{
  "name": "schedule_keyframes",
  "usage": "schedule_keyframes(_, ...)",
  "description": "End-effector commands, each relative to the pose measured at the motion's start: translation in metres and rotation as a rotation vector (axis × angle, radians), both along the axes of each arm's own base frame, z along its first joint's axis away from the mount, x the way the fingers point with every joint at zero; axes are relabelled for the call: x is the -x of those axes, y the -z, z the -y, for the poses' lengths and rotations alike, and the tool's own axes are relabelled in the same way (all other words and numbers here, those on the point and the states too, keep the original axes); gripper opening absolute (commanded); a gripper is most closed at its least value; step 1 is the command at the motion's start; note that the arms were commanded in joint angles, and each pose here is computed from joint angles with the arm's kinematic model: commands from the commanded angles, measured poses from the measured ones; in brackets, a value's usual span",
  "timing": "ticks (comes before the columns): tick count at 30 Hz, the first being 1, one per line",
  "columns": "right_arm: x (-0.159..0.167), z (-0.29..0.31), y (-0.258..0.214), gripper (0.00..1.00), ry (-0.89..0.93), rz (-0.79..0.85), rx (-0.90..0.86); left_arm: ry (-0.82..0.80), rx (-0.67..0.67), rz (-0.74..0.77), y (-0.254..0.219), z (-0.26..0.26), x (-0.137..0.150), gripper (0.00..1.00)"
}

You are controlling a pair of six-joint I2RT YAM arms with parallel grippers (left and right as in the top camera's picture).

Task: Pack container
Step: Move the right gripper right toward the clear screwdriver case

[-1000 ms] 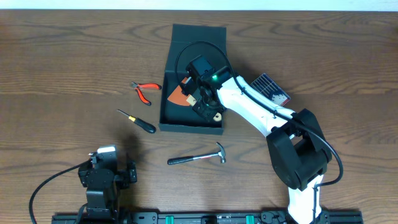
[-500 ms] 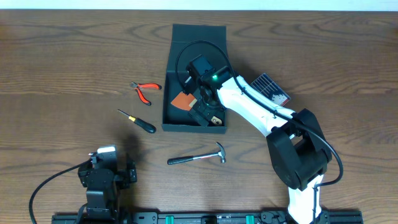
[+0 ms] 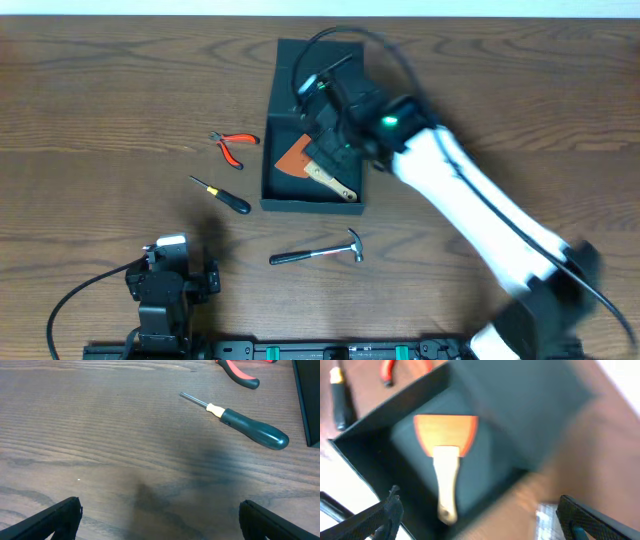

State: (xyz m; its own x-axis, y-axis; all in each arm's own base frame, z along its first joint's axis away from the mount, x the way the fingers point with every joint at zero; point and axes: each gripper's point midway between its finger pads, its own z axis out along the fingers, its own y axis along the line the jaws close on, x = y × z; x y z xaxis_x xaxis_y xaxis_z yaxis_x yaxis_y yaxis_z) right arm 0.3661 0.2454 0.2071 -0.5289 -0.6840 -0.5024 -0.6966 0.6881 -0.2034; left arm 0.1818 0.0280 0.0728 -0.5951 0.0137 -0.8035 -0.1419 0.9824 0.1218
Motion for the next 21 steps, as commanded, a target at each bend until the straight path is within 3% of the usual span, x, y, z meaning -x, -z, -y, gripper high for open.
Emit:
schedule_keyframes(1,-0.018,0.074,-0.044,0.99,0.219,0.169,0.149,-0.007,-0.016,-0.012,0.005,-0.003,0.001,0.99)
schedule_keyframes(5,-0.022,0.126,-0.052,0.99,0.328,0.148,0.167,-0.007,-0.016,-0.012,0.005,-0.003,0.001,0.99)
schedule_keyframes(14,-0.03,0.183,0.007,0.99,0.181,-0.108,0.119,-0.007,-0.016,-0.012,0.005,-0.003,0.001,0.99)
schedule_keyframes(21,-0.019,0.183,0.061,0.99,0.118,-0.351,-0.013,-0.007,-0.016,-0.012,0.005,-0.003,0.001,0.99)
